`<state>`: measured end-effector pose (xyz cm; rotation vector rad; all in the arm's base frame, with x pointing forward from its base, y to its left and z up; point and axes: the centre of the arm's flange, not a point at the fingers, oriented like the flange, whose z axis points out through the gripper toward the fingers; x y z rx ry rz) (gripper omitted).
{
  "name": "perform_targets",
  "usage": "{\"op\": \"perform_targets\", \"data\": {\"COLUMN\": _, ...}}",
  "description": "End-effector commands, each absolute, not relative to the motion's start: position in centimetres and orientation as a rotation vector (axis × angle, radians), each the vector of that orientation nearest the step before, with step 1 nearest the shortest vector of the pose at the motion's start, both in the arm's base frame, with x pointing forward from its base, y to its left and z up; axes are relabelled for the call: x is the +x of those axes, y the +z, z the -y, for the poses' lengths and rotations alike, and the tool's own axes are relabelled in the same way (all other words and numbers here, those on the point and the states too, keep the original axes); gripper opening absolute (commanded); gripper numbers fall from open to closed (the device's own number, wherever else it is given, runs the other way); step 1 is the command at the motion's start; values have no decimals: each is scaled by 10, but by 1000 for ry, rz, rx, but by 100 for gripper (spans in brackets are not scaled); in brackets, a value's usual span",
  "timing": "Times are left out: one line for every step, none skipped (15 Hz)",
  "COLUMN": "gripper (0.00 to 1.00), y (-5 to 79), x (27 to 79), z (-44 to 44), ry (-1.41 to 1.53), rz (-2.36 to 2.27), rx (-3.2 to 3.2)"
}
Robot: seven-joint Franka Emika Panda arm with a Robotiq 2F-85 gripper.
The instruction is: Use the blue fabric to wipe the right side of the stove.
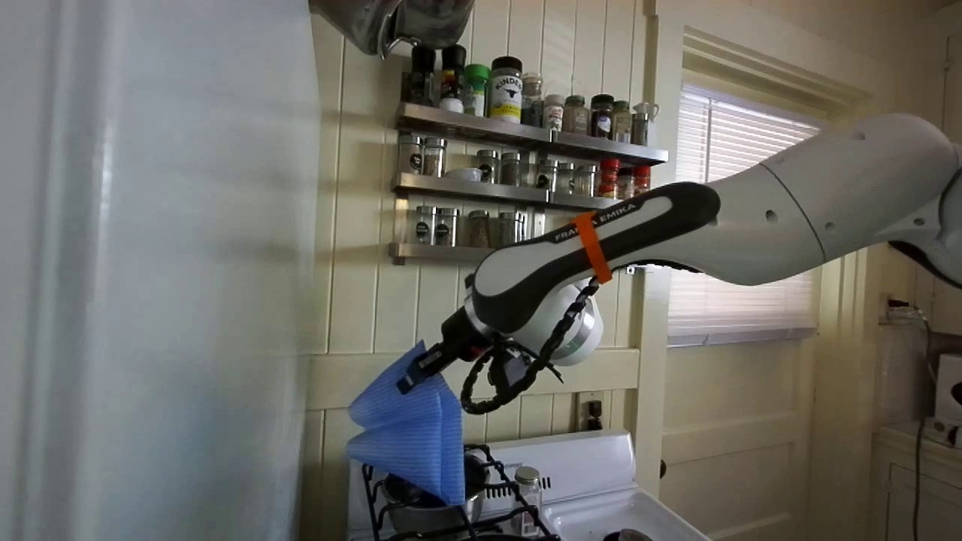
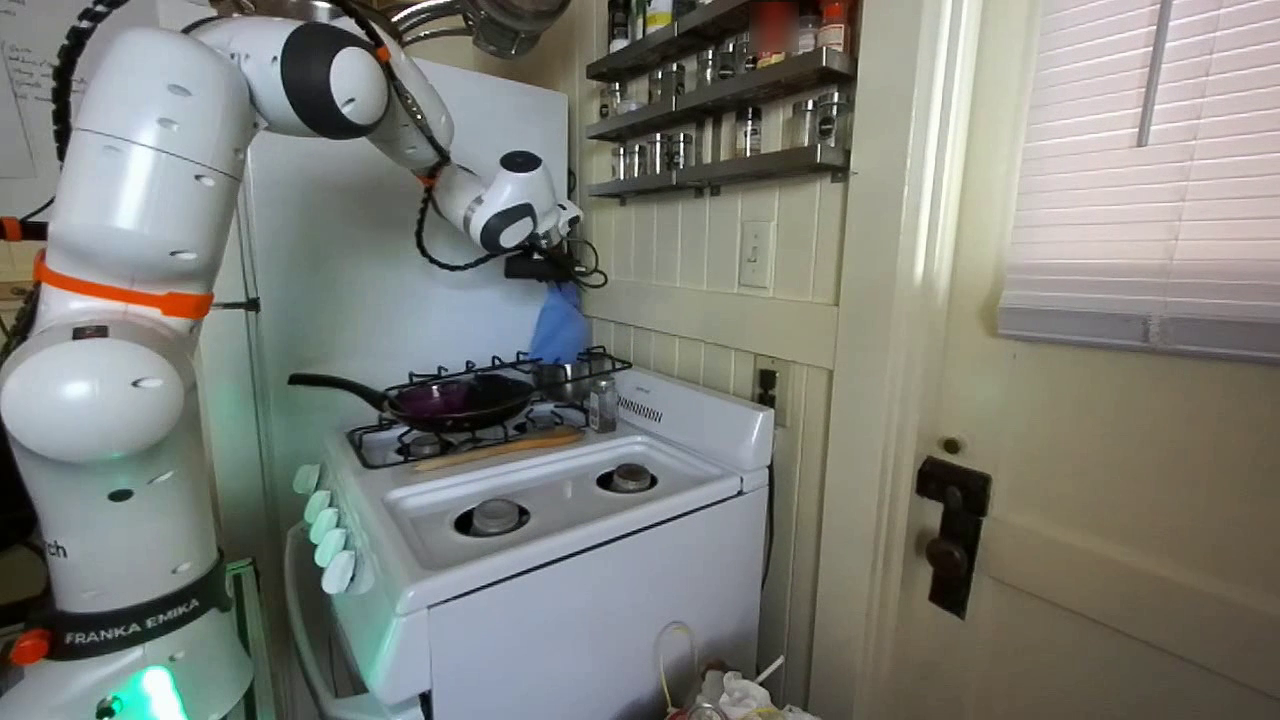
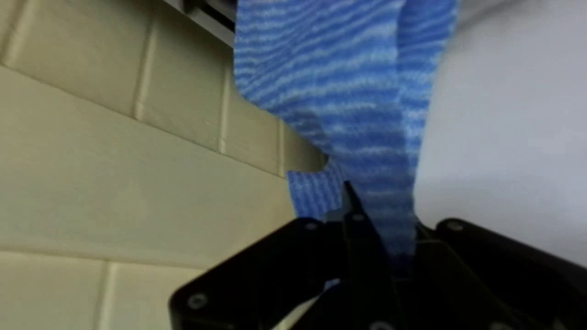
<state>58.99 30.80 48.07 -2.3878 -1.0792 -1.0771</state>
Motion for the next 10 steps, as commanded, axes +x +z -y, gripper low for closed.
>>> {"op": "perform_targets", "data": {"gripper": 0, "y": 460, "x": 607, "z": -238, "ry": -871, "rz": 979, "rx": -2554}}
{"op": "perform_targets", "data": {"gripper": 0, "y": 452, "x": 610, "z": -222, "ry": -793, "rz": 975, "rx": -2587}}
{"op": "perform_targets", "data": {"gripper": 0, "y": 445, "x": 613, "z": -211, "ry": -718, "rz": 958, "rx": -2615}}
{"op": "perform_targets", "data": {"gripper": 0, "y": 439, "x": 616, "z": -204, "ry": -635, "rz": 963, "rx": -2635}}
{"op": "perform_targets", "data": {"gripper": 0, "y": 435, "x": 616, "z": -201, "ry": -548, "rz": 994, "rx": -2637}}
{"op": "perform_targets", "data": {"gripper": 0, "y": 431, "x": 616, "z": -200, "ry": -463, "rz": 1011, "rx": -2641}}
{"op": "perform_targets", "data": {"gripper": 27, "y": 428, "x": 615, "z": -201, "ry": -408, "rz": 1052, "rx": -2616}}
{"op": "perform_targets", "data": {"gripper": 29, "y": 428, "x": 613, "z": -203, "ry": -382, "rz": 1095, "rx": -2593}}
{"op": "perform_targets", "data": {"gripper": 34, "y": 430, "x": 611, "z": -207, "ry": -377, "rz": 1132, "rx": -2565}}
{"op": "perform_targets", "data": {"gripper": 41, "y": 434, "x": 608, "z": -211, "ry": -408, "rz": 1163, "rx": -2563}}
